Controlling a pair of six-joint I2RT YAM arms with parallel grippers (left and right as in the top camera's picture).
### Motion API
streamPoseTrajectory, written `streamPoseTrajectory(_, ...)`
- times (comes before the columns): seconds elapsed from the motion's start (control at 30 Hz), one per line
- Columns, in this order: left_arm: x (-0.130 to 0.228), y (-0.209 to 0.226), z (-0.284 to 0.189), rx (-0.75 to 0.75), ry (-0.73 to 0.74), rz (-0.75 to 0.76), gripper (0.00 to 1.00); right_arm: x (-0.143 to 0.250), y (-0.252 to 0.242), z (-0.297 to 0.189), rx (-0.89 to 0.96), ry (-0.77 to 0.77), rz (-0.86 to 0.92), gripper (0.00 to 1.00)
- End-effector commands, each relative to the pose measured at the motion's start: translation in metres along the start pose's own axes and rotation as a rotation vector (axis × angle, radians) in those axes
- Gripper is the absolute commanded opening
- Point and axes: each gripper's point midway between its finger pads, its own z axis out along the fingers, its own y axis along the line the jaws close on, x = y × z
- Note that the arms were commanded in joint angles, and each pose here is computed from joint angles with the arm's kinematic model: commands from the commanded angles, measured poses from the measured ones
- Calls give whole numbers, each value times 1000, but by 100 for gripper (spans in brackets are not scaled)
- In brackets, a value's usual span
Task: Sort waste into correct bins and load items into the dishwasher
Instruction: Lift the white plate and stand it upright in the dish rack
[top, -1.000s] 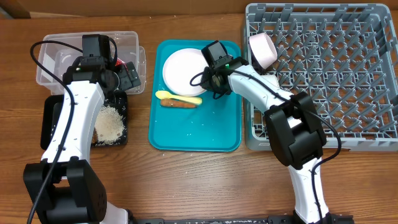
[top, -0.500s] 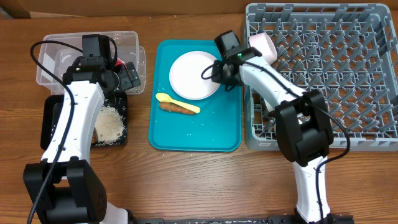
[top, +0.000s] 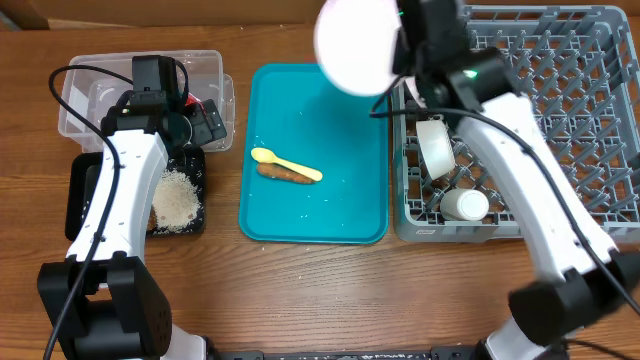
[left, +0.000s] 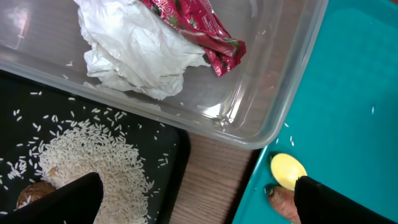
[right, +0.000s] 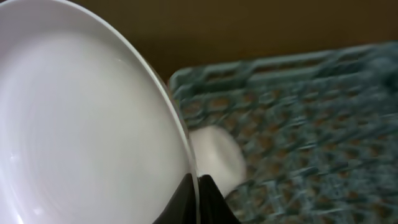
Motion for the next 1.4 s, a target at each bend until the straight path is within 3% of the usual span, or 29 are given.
streamPoseTrajectory(0.0,-9,-1,-10,1,-38,-6,100,-46,-76,-38,426,-233,28,4)
streamPoseTrajectory(0.17,-9,-1,-10,1,-38,-6,100,-52,-116,-44,674,-301,30,4)
streamPoseTrajectory(0.53,-9,-1,-10,1,-38,-6,100,-18,-172,19,817,-240,51,4)
streamPoseTrajectory(1.37,-9,-1,-10,1,-38,-6,100,46,-175,99,870,-77,-87,4)
